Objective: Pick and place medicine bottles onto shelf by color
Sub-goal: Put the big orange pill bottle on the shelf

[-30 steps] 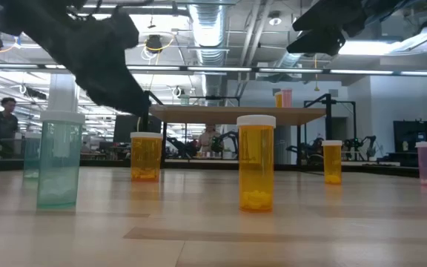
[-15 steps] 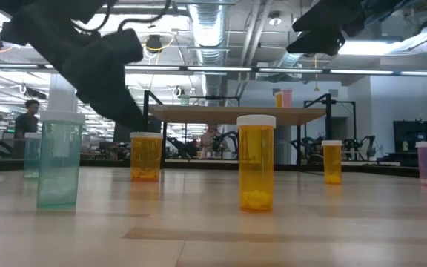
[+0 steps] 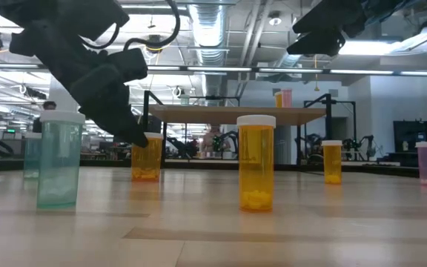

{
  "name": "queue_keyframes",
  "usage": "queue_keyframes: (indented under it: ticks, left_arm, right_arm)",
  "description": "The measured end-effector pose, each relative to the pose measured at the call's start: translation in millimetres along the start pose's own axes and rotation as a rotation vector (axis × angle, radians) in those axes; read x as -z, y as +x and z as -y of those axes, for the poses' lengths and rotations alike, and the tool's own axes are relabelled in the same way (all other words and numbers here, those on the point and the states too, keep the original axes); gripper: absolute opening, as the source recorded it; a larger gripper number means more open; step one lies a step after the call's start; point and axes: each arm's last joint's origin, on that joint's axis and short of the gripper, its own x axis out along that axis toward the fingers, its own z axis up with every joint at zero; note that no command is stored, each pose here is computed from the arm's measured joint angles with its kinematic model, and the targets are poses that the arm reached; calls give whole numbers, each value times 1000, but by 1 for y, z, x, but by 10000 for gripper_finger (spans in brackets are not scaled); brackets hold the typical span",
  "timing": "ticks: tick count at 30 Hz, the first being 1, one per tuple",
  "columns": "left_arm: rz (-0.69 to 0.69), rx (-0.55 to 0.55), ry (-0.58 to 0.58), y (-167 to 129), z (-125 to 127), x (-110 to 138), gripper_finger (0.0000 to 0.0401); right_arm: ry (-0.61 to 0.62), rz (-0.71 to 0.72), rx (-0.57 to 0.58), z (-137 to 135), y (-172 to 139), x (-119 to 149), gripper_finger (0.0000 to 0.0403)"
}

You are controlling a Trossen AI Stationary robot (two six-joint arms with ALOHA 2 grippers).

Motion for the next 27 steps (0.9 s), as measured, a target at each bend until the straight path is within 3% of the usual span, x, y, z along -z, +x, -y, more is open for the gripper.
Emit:
queue_keyframes:
  ticks: [11,16,22,27]
  left_arm:
    - [4,2,5,0,0,-1,201]
    - [38,14,18,-3,4,-16,156]
    - [80,41,65,-9,12,-40,158]
    - [104,-27,121,-27,14,-65,174]
  right_arm:
    - [0,0,0,0,0,0,357]
    - [0,0,0,0,0,0,357]
    - [-1,-3,0,0,0,0,357]
    - [-9,-23,-1,0,0,2,357]
